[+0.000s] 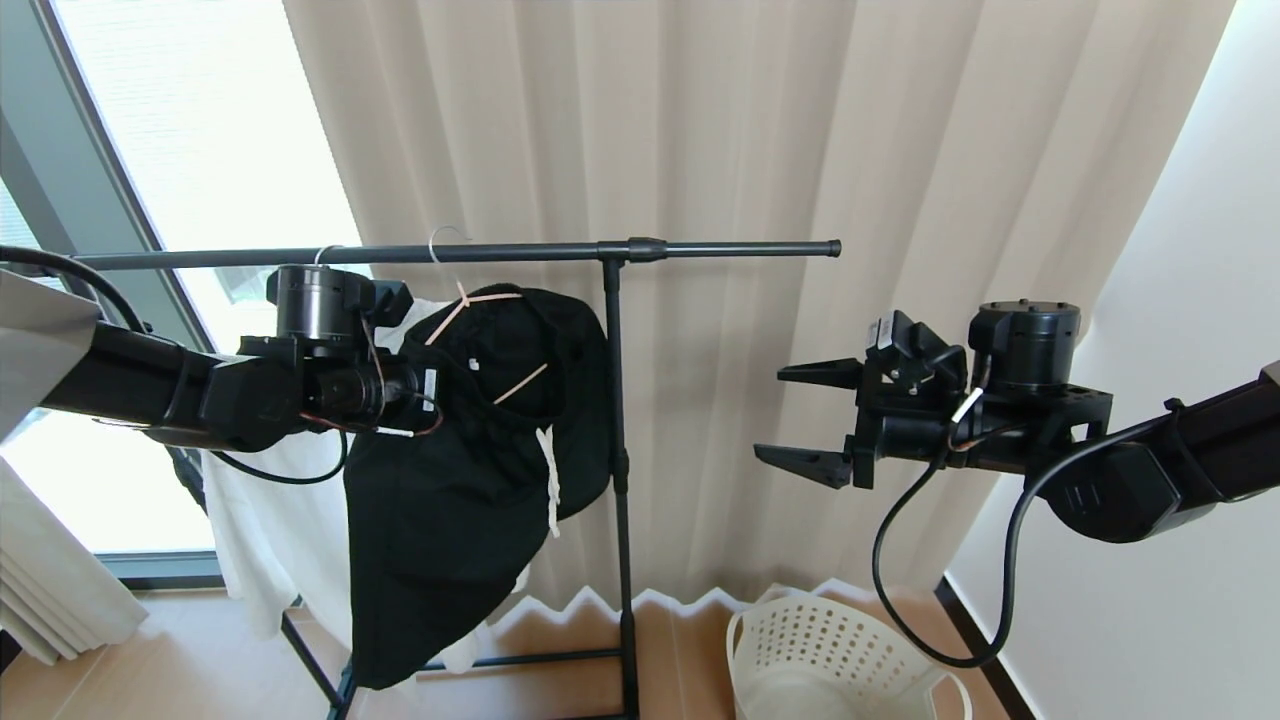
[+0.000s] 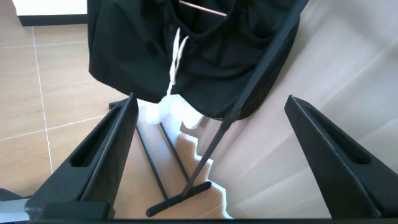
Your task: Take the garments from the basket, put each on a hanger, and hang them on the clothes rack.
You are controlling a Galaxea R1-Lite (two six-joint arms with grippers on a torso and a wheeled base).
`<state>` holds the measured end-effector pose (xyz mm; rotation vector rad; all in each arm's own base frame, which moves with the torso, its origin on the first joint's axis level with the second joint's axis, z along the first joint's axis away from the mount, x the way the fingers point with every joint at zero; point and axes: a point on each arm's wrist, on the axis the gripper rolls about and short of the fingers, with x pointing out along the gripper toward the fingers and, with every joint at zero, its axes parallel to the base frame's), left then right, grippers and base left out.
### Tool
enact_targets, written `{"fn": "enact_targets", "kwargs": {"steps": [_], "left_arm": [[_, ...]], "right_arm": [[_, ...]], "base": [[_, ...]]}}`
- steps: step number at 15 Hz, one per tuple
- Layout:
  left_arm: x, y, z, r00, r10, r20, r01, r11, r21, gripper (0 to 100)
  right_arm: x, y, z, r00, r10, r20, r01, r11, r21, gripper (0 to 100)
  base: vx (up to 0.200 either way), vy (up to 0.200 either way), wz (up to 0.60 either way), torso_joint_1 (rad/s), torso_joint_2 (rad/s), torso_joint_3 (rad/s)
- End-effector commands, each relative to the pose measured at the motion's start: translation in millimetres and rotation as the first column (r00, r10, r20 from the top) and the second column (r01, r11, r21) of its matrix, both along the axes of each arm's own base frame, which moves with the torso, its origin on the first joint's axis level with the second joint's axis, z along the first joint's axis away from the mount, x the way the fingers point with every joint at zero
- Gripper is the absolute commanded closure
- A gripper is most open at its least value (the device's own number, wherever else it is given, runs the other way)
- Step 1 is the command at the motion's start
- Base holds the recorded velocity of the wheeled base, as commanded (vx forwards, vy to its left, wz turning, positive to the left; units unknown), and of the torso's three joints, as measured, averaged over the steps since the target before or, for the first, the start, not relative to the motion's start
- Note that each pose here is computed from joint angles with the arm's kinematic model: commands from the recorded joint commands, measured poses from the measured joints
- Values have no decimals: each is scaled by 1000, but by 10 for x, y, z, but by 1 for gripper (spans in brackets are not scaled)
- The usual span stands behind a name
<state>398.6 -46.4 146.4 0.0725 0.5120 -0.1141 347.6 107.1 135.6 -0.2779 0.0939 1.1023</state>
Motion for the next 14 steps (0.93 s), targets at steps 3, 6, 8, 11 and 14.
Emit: {"fn": "enact_targets", "kwargs": {"steps": [3, 6, 8, 11, 14], "left_arm": [[247, -23, -12, 999, 14, 35, -13, 1000, -29, 100], [372, -38, -62, 999, 15, 44, -14, 999, -29, 100], [485, -51, -138, 999, 18, 43, -17, 999, -35, 100], [603, -63, -198, 998, 25, 53, -23, 999, -33, 100], [657, -76, -250, 998, 23, 51, -22, 999, -32, 100]], "right_arm": [[1, 3, -3, 1000, 2, 2, -2, 1000, 0, 0], [-3, 7, -6, 1000, 2, 0, -2, 1000, -1, 0], [-5, 7, -1, 1000, 3, 3, -3, 1000, -1, 0], [-5, 1, 5, 1000, 1, 5, -1, 1000, -1, 0], [-5, 7, -1, 1000, 3, 3, -3, 1000, -1, 0]], "base": [[0, 0, 0, 0, 0, 0], [0, 0, 0, 0, 0, 0], [0, 0, 0, 0, 0, 0], [0, 0, 0, 0, 0, 0], [0, 0, 0, 0, 0, 0]]}}
